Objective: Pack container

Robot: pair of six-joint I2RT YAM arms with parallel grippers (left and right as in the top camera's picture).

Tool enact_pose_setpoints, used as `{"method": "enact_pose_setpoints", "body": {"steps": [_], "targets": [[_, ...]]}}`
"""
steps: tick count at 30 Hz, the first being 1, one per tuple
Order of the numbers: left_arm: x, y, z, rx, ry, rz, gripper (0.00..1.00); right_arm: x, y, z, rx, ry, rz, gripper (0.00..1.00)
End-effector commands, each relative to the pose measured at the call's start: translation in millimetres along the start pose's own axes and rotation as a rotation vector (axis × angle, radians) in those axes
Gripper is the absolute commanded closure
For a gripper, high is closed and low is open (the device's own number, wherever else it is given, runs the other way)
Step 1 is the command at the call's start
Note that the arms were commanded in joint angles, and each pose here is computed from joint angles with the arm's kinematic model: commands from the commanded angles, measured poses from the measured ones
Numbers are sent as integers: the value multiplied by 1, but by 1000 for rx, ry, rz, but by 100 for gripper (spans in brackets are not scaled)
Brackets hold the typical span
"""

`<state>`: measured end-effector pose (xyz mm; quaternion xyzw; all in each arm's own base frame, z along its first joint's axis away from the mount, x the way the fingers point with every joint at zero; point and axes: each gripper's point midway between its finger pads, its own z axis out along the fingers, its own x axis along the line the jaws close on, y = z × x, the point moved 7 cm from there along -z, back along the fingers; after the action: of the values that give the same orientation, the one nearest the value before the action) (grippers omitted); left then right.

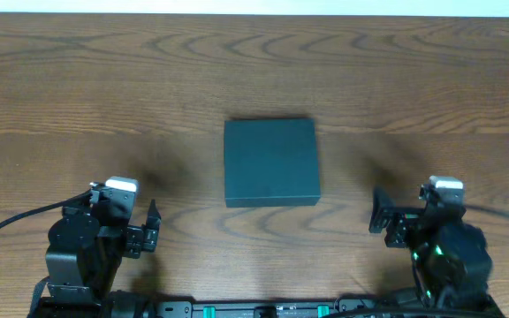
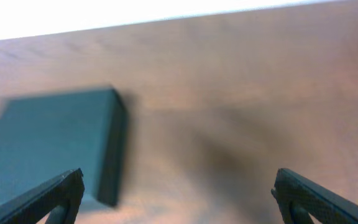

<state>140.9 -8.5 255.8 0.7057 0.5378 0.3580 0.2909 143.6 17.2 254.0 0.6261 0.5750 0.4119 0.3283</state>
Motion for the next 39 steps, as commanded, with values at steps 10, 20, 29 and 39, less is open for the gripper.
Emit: {"method": "enact_pose_setpoints", "body": {"steps": [10,20,29,39], "targets": [[0,0,1,0,-2,5,2,6,-30,45,-250,135,-223,1],[0,0,1,0,-2,5,2,4,-76,69,-282,182,-241,1],[0,0,1,0,-2,5,2,0,-70,65,-323,153,-229,1],[0,0,1,0,-2,5,1,1,-70,64,-325,157,-223,1]]}}
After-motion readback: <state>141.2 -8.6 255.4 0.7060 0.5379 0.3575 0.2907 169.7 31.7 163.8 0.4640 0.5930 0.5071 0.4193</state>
